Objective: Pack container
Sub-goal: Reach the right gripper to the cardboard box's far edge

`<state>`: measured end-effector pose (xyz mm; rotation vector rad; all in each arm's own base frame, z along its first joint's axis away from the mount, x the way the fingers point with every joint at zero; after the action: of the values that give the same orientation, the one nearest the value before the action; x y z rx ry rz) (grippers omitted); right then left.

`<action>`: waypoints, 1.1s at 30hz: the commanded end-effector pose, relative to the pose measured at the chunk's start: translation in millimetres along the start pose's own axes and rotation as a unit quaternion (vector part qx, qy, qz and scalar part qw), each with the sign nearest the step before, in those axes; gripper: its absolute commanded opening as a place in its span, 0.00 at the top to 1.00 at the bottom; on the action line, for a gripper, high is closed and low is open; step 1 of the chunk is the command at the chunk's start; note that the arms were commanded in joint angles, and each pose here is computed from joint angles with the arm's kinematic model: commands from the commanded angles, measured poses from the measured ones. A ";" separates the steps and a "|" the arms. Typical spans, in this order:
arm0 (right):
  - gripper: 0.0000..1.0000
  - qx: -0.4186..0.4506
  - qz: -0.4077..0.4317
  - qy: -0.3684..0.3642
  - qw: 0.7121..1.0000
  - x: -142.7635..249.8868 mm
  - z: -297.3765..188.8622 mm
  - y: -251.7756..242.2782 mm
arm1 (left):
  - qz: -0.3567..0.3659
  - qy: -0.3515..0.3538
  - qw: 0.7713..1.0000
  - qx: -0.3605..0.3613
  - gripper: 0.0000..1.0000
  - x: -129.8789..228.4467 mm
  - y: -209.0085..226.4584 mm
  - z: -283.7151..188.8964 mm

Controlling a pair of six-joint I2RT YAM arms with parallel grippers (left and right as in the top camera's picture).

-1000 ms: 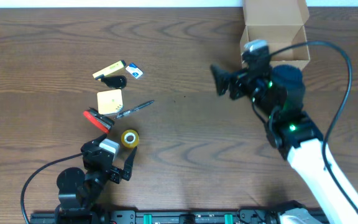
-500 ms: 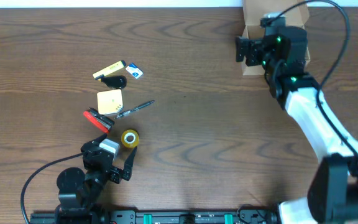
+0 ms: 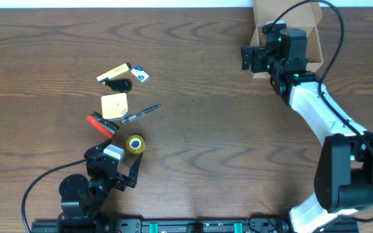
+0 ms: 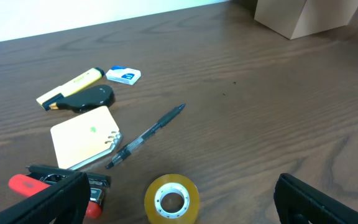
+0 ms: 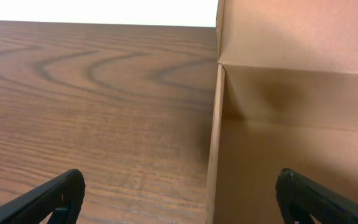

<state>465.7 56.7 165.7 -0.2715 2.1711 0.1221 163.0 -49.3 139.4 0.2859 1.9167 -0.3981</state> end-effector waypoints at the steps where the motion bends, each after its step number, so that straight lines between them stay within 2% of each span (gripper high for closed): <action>1: 0.01 0.010 -0.006 -0.011 1.000 -6.6 4.2 -5.6 | -0.003 0.007 1.000 0.005 0.05 6.7 0.0 2.4; 7: 0.06 0.030 -0.004 0.004 1.000 9.4 24.5 -11.6 | -0.003 0.007 1.000 0.005 0.05 6.7 0.0 2.4; 11: 0.12 0.049 -0.002 -0.021 0.999 3.2 30.5 -17.1 | -0.003 0.007 1.000 0.005 0.05 6.7 0.0 2.4; 14: 0.18 0.050 -0.003 -0.030 0.998 2.5 34.7 -17.7 | -0.003 0.007 1.000 0.005 0.05 6.7 0.0 2.4; 21: 0.22 0.048 0.019 -0.017 0.999 18.9 51.2 -17.9 | -0.003 0.007 1.000 0.005 0.05 6.7 0.0 2.4; 25: 0.28 0.048 0.027 -0.014 0.998 23.4 55.9 -18.0 | -0.003 0.007 1.000 0.005 0.05 6.7 0.0 2.4; 33: 0.59 0.048 0.027 -0.012 0.998 24.2 55.9 -18.0 | -0.003 0.007 1.000 0.005 0.05 6.7 0.0 2.4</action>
<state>497.3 49.1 113.9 -0.1776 2.1551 0.0505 163.0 -49.3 139.4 0.2859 1.9167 -0.3981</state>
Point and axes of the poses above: each gripper's point midway between its finger pads, its own z axis out along the fingers, its own y axis along the line the jaws close on, x = y × z, the point moved 5 cm from there along -z, back along the fingers, and after that the axes turned 9 degrees about -z, right-handed, at the moved point
